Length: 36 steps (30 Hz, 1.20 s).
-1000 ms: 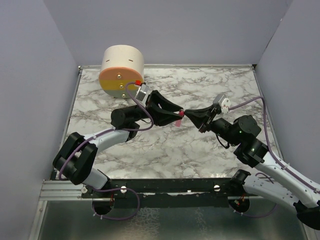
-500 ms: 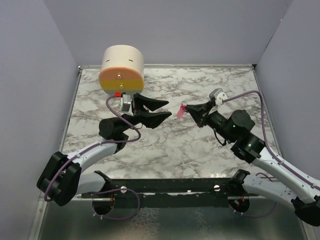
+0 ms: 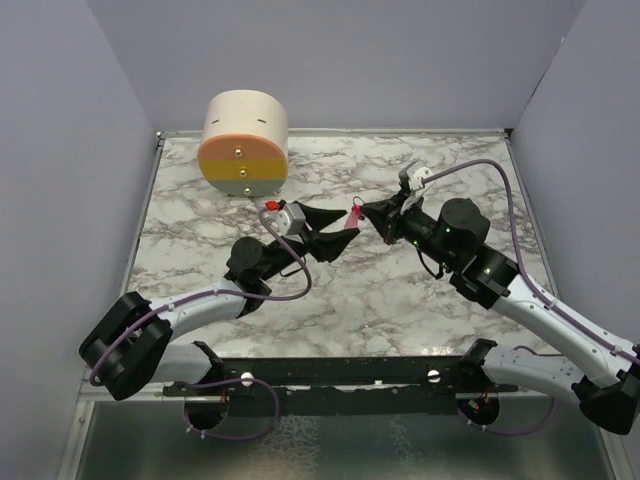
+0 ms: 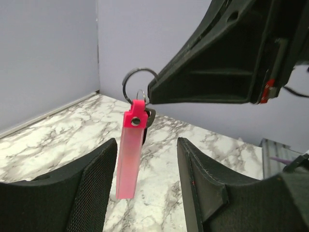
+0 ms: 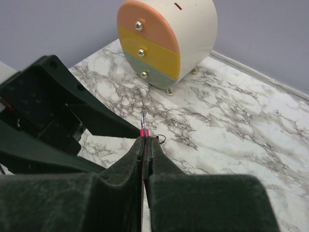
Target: Put the keys on the keyring
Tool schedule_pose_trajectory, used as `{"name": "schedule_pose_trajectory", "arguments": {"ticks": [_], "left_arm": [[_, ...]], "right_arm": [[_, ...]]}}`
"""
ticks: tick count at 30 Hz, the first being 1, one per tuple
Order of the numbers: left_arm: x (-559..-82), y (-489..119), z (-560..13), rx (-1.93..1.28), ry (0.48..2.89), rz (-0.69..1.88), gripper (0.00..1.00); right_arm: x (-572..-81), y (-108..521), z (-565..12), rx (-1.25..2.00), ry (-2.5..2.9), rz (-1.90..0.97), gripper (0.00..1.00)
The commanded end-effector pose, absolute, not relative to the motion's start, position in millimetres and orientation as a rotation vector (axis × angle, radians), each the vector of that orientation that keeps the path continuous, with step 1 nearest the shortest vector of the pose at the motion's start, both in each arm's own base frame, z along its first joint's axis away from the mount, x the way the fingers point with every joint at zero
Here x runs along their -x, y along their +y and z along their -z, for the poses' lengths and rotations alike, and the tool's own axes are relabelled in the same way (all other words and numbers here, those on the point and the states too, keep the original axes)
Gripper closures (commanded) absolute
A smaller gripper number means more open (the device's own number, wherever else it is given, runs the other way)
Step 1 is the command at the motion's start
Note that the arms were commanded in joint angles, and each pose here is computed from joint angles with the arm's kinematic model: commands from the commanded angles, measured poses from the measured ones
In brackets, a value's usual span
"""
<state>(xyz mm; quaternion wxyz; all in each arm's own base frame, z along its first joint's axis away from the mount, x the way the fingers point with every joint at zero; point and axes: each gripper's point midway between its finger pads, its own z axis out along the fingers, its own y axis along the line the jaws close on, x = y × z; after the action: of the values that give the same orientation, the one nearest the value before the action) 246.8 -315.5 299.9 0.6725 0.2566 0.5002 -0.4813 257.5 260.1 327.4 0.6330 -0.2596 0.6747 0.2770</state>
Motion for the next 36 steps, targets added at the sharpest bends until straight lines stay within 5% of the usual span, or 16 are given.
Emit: {"name": "schedule_pose_trajectory", "arguments": {"ticks": [1,36], "left_arm": [[-263.9,-317.9,-281.4,-0.566,1.158,0.916,0.45],[-278.0,-318.4,-271.6,-0.466,1.001,0.780,0.40]], "right_arm": [[-262.5,261.6,-331.8,0.585,1.592,-0.626,0.99],[-251.2,281.6,-304.2,0.649,1.750,-0.733,0.99]]}}
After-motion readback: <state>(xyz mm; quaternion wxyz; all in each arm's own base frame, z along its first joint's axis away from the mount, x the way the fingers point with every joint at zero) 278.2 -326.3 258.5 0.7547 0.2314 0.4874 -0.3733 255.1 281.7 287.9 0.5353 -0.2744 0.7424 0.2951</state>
